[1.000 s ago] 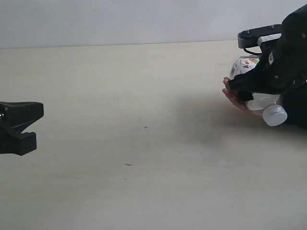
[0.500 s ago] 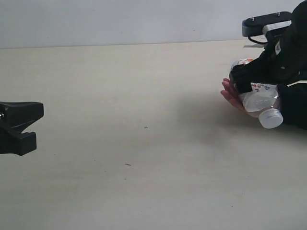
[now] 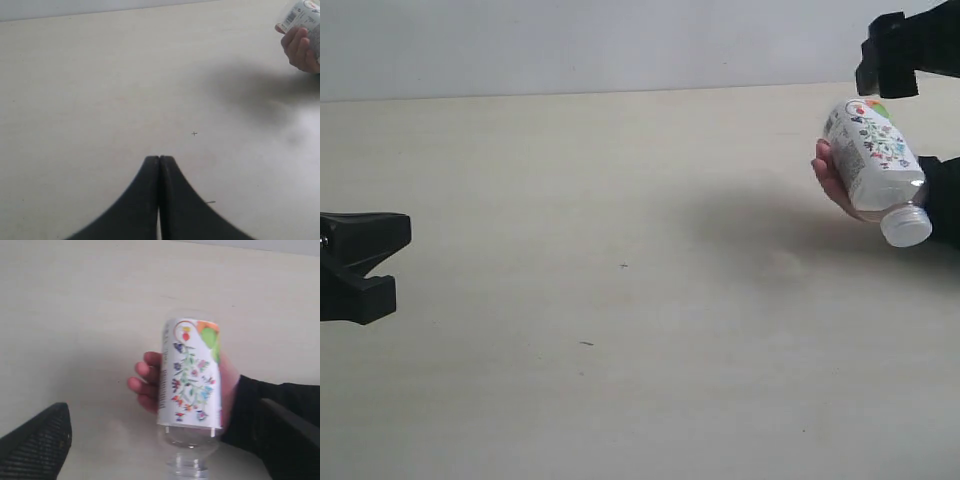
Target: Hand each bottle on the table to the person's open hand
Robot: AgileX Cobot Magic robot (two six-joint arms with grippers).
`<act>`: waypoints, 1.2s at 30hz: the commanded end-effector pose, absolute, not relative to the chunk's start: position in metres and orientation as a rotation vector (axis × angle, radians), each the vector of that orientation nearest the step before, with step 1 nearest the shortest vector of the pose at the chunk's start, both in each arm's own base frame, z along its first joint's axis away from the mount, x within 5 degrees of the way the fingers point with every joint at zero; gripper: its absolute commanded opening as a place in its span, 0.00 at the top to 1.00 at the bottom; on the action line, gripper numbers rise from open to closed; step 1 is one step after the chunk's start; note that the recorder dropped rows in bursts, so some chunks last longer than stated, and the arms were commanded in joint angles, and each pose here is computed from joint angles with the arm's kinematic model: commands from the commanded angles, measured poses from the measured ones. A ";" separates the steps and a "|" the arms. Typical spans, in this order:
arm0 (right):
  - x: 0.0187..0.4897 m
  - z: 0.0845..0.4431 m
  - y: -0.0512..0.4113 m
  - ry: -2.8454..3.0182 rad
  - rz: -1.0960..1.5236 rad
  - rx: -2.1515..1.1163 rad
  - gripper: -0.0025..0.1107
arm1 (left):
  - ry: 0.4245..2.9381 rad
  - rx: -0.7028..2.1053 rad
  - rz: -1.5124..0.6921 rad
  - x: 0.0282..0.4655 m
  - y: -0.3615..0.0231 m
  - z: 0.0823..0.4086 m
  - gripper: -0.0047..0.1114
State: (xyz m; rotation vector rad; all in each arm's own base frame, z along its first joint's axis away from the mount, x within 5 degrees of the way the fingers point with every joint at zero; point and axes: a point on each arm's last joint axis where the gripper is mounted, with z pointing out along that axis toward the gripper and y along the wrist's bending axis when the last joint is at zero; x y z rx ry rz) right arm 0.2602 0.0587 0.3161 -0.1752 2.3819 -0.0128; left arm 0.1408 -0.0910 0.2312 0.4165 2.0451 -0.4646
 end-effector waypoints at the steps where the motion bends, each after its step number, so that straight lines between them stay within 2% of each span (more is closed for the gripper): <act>1: 0.249 0.327 0.061 2.354 0.067 -0.219 0.28 | 2.036 0.409 -0.463 0.141 -0.090 0.232 0.96; 2: 0.246 0.328 0.063 2.348 0.095 -0.233 0.41 | 2.036 0.409 -0.463 0.141 -0.090 0.232 0.96; 3: 0.245 0.328 0.063 2.334 0.109 -0.233 0.47 | 2.036 0.409 -0.463 0.141 -0.090 0.232 0.96; 5: 0.234 0.321 0.066 2.273 0.193 -0.240 0.81 | 2.036 0.409 -0.463 0.141 -0.090 0.232 0.96; 7: 0.224 0.315 0.064 2.200 0.216 -0.229 0.98 | 2.036 0.409 -0.463 0.141 -0.090 0.232 0.96; 14: 0.201 0.316 0.057 2.055 0.232 -0.205 0.98 | 2.036 0.409 -0.463 0.141 -0.090 0.232 0.96; 36: 0.200 0.317 0.056 2.044 0.233 -0.203 0.98 | 2.036 0.409 -0.463 0.141 -0.090 0.232 0.96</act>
